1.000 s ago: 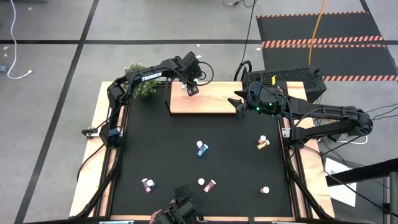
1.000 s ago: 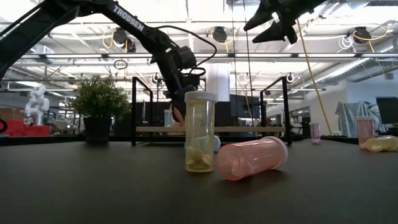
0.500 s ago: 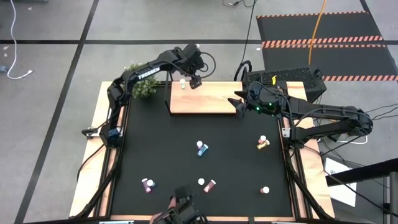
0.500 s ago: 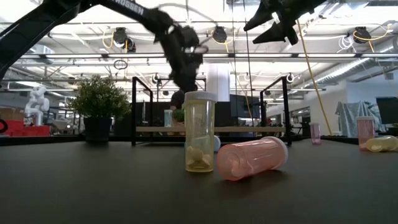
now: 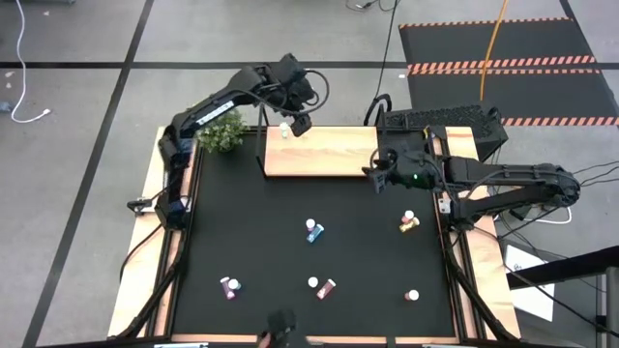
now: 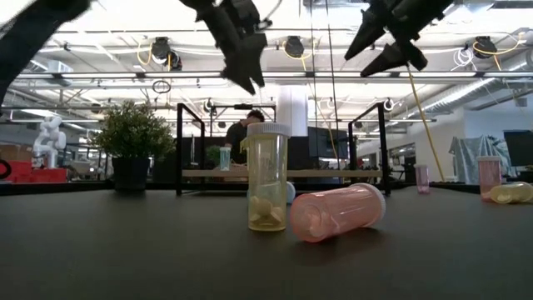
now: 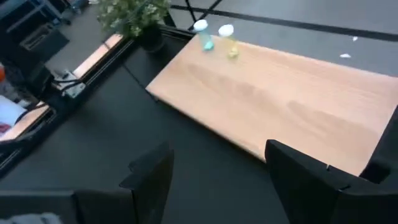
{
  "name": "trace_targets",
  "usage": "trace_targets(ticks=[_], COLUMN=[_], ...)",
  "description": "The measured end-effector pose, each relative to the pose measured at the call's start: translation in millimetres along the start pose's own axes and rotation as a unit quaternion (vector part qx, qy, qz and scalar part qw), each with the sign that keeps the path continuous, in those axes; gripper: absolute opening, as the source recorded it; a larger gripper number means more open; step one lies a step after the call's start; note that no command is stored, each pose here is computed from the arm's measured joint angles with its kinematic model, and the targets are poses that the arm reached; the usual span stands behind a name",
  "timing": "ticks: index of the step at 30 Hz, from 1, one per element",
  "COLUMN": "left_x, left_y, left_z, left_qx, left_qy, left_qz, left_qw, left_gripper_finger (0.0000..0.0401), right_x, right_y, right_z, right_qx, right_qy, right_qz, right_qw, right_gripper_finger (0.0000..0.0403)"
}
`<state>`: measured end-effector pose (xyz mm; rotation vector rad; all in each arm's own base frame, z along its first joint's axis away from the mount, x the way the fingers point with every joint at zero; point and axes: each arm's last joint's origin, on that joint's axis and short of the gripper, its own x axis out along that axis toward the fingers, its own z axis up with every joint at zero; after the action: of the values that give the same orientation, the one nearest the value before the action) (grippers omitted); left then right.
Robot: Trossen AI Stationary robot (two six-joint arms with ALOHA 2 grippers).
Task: Pick and place medicine bottles onto shelf by color
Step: Put the bottom blue pill bottle on the shelf
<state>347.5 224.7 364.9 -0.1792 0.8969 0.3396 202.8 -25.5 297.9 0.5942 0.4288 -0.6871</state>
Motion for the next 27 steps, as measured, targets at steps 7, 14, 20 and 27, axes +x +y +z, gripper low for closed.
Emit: trace_targets(ticks=[7,14,20,27], left_x=[-54.1,-65.8,-59.3,-74.6], left_y=[-52.7,-134.0,-202.2,-253.4], left_z=[-41.4,-105.8,-149.6,-185.6], left_qx=[-0.066,-0.132,-0.197,-0.269], left_qy=[-0.107,-0.157,-0.099,-0.052], left_qz=[-0.007,-0.008,-0.031,-0.056], left_qw=[0.992,0.979,0.975,0.960], left_gripper_finger=[0.0199,0.0157,0.0125,0.0092], right_x=[-21.0,-31.5,-23.1,-5.1], right_y=[12.5,28.3,33.8,22.1], right_z=[-13.1,-35.3,-75.7,-115.5], right_qx=[-0.036,-0.109,-0.142,-0.036], right_qy=[0.013,0.096,0.123,0.029], right_qz=[0.053,0.157,0.256,0.446], right_qw=[0.998,0.977,0.948,0.894], right_gripper_finger=[0.0247,0.0247,0.0247,0.0247])
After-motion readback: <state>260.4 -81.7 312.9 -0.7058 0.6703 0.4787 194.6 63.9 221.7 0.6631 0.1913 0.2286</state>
